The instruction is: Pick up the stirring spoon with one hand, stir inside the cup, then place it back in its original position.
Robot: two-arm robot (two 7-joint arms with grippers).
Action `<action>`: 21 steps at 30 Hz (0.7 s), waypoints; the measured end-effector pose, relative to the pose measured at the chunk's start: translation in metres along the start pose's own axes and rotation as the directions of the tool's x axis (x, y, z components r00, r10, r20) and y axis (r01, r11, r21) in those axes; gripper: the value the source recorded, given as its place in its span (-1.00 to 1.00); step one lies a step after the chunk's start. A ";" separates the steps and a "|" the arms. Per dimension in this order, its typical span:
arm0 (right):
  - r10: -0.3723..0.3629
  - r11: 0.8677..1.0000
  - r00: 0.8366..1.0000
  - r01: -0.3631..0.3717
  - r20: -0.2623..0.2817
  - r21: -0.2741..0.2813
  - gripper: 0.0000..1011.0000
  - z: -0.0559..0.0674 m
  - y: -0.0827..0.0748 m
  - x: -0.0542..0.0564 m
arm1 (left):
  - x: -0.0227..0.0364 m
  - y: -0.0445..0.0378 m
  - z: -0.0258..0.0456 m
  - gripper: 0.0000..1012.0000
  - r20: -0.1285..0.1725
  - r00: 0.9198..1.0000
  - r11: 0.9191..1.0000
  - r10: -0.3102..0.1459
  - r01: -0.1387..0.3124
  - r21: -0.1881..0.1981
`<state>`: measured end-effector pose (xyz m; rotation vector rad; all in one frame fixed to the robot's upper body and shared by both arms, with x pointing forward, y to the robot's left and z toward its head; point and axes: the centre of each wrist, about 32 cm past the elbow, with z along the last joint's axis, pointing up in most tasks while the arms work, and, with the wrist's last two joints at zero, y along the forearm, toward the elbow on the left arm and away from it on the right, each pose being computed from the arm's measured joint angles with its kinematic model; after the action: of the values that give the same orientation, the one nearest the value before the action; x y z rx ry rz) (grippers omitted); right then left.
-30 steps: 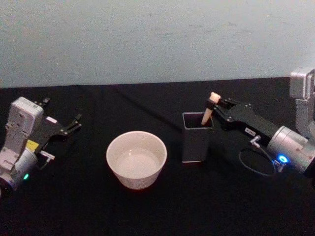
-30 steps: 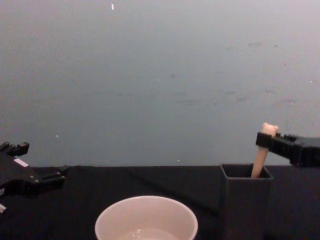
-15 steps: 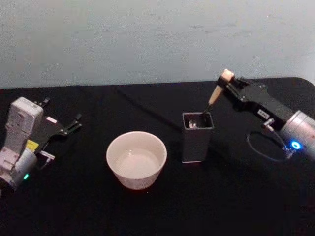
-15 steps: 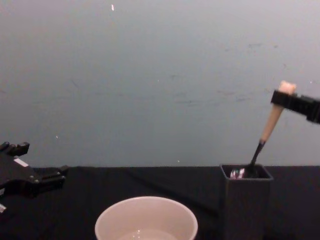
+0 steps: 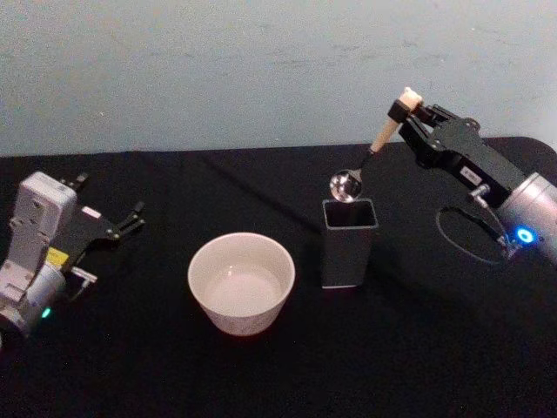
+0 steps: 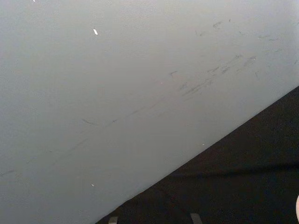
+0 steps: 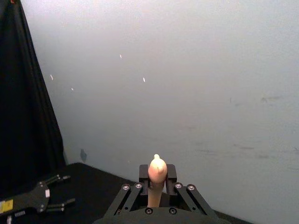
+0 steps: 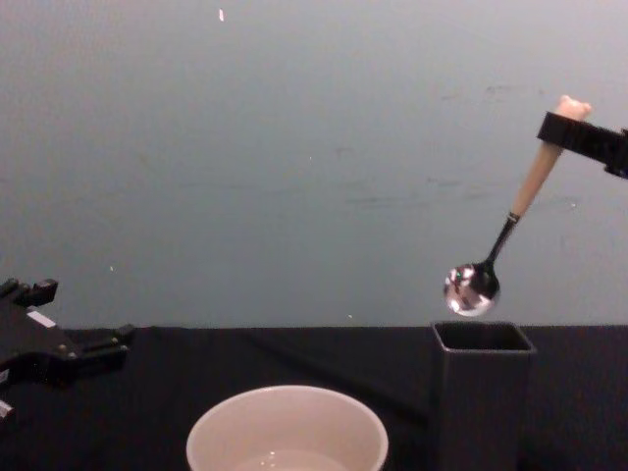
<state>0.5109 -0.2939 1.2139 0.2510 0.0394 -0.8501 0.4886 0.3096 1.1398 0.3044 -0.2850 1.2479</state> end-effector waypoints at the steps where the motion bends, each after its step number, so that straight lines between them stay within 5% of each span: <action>1: 0.003 1.000 1.000 -0.003 -0.002 0.005 -0.56 0.001 0.002 -0.001 | 0.0000 0.0000 0.0000 0.98 0.000 1.000 1.000 0.000 0.000 0.000; 21: 0.134 0.990 0.991 -0.133 0.016 -0.051 -0.56 -0.013 0.033 -0.024 | 0.0000 0.0000 0.0000 0.98 0.000 1.000 1.000 0.000 0.000 0.000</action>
<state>0.5205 -0.2522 1.2108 0.1963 0.0254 -0.7173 0.4886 0.3097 1.1398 0.3045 -0.2850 1.2479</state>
